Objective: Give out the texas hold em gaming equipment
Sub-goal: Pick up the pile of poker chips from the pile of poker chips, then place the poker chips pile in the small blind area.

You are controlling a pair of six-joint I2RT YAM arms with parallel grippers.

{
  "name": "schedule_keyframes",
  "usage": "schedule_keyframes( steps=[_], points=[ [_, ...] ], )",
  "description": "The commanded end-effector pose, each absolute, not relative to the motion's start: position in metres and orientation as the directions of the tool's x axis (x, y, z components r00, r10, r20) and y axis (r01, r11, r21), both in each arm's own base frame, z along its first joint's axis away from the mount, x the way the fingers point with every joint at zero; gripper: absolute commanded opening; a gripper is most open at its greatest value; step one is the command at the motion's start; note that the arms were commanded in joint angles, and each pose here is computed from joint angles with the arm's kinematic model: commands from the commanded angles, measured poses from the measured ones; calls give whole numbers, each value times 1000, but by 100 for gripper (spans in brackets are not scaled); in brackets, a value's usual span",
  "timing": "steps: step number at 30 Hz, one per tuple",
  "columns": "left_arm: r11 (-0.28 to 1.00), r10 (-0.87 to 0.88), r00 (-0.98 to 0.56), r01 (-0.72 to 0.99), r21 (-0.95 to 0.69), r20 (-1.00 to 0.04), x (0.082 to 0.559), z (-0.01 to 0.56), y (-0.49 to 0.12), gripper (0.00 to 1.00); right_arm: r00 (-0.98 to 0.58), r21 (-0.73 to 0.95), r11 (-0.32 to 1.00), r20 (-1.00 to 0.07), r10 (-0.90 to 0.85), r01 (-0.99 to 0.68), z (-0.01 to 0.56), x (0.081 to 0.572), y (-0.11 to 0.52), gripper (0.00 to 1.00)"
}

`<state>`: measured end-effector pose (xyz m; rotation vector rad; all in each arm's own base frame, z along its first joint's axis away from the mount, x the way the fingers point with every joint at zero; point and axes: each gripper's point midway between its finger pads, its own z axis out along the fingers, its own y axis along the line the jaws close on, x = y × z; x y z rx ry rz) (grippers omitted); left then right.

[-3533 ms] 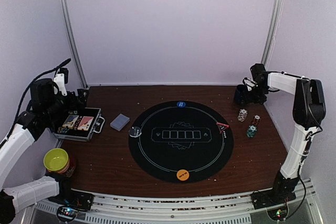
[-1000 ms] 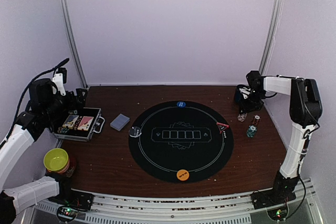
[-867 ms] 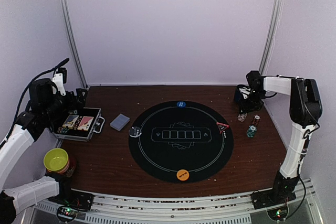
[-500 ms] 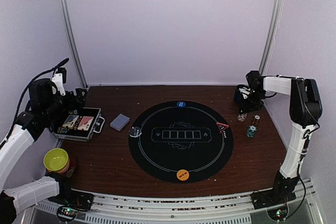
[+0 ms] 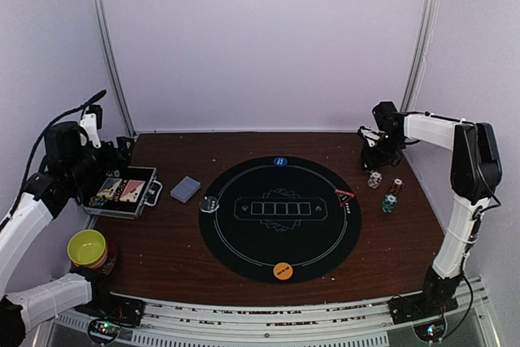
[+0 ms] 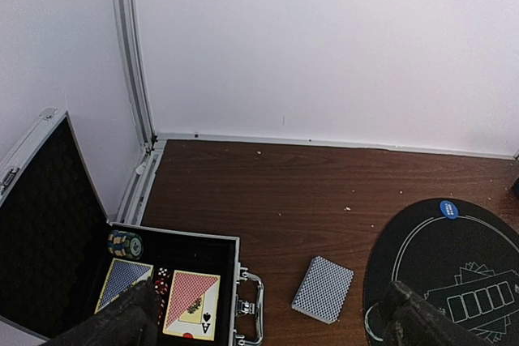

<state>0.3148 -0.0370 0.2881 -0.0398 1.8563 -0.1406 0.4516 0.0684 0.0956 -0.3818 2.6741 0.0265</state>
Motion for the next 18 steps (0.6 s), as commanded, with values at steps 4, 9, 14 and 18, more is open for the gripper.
schedule_keyframes(
  steps=[4,9,14,18],
  points=[
    [992,-109,-242,35,-121,-964,314,304,-33,98,-768,-76,906,-504,-395,-417,136,473,146,36],
    [993,-109,-232,24,-117,-967,313,306,-30,98,-728,-79,880,-529,-435,-468,144,502,186,36],
    [993,-108,-231,15,-114,-967,313,306,-28,98,-708,-87,859,-528,-470,-505,127,526,218,36],
    [993,-106,-233,15,-113,-967,313,305,-28,98,-689,-89,844,-537,-487,-528,114,535,240,36]
  ],
)
